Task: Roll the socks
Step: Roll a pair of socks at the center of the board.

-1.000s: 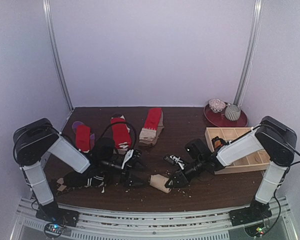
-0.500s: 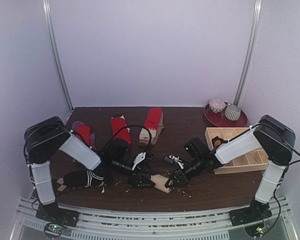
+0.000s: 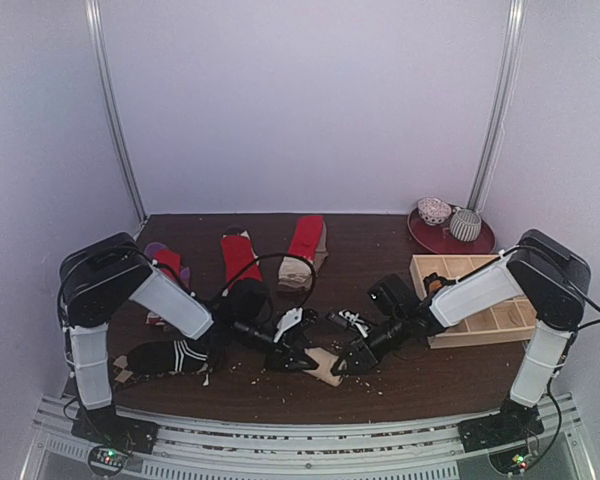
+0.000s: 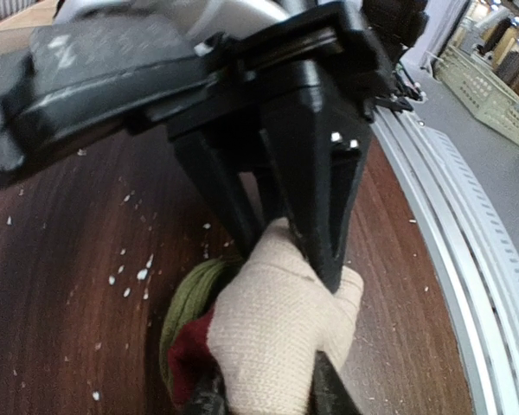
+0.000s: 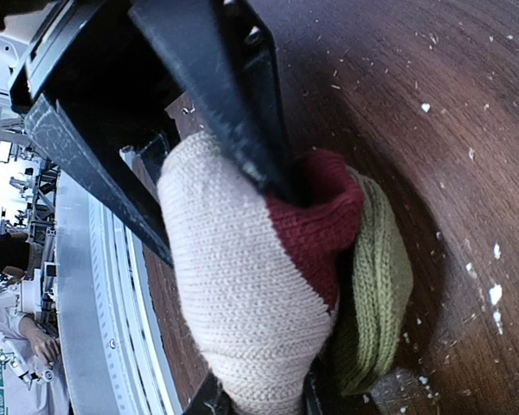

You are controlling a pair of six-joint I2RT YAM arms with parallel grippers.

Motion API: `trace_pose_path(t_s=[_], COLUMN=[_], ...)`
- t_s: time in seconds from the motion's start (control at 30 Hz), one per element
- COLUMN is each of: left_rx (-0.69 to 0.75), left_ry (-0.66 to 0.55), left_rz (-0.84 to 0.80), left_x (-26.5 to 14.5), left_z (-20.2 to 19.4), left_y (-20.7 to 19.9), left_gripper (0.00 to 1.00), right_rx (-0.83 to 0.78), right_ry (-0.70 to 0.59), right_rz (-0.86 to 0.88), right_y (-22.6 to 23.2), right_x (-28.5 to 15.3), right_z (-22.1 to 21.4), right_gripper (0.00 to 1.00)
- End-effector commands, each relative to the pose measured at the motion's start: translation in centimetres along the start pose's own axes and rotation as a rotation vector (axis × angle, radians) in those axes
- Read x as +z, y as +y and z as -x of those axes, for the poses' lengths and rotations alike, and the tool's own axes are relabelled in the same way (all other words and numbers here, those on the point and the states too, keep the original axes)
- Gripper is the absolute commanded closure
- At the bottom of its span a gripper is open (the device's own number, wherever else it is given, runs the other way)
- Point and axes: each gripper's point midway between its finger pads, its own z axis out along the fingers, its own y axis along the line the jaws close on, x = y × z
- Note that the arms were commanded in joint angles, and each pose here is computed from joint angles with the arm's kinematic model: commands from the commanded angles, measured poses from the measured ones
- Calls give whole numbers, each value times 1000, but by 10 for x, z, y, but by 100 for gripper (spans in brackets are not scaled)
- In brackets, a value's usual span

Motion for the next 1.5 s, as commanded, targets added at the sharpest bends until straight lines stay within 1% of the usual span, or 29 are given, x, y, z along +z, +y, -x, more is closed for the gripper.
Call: trace_pose_path(t_s=[0.0, 0.03, 0.13, 0.27, 0.3, 0.33, 0.37, 0.43, 0.47, 0.57, 0.63, 0.7, 0.8, 0.87, 0.9, 1.0, 1.27, 1.4, 1.47], left_rx=[-27, -39, -96, -249, -295, -351, -394, -474, -506, -584, -614, -629, -633, -633, -634, -635, -636, -632, -632], left_ry=[66, 81, 131, 209, 231, 264, 290, 338, 358, 394, 415, 433, 454, 464, 468, 476, 484, 486, 486], left_rz=[-32, -33, -15, 22, 33, 47, 56, 79, 84, 88, 90, 90, 90, 90, 89, 84, 77, 78, 79], left_x=[18, 20, 21, 14, 11, 7, 4, -2, -5, -13, -15, -16, -16, -16, -16, -14, -14, -14, -14], left_z=[-15, -20, -34, -62, -71, -85, -97, -119, -129, -150, -158, -162, -163, -163, -163, -163, -165, -166, -166], left_y=[-8, -9, -11, -15, -18, -21, -24, -30, -34, -44, -48, -49, -49, -48, -48, -47, -48, -48, -47], left_gripper=[93, 100, 100, 100, 100, 100, 100, 100, 100, 100, 100, 100, 100, 100, 100, 100, 100, 100, 100], right_rx=[229, 228, 219, 180, 167, 150, 129, 80, 46, -97, -193, -285, -410, -475, -481, -458, -441, -434, -429], right_ry=[261, 262, 250, 204, 183, 156, 122, 44, 1, -166, -253, -304, -360, -356, -344, -304, -292, -280, -268], right_rz=[-214, -214, -221, -246, -256, -272, -295, -349, -379, -473, -527, -540, -529, -535, -534, -518, -497, -444, -425], right_y=[-50, -50, -50, -49, -49, -49, -50, -51, -49, -34, -22, -5, 19, 28, 27, 22, 17, 23, 25], right_x=[2, 2, 0, -4, -7, -9, -12, -22, -28, -58, -75, -82, -81, -73, -68, -51, -30, -18, -13], right_z=[-92, -92, -87, -70, -64, -54, -44, -21, -8, 37, 54, 61, 61, 53, 48, 37, 28, 24, 22], right_gripper=[80, 79, 78, 77, 76, 70, 67, 67, 65, 53, 50, 47, 41, 37, 36, 34, 29, 30, 35])
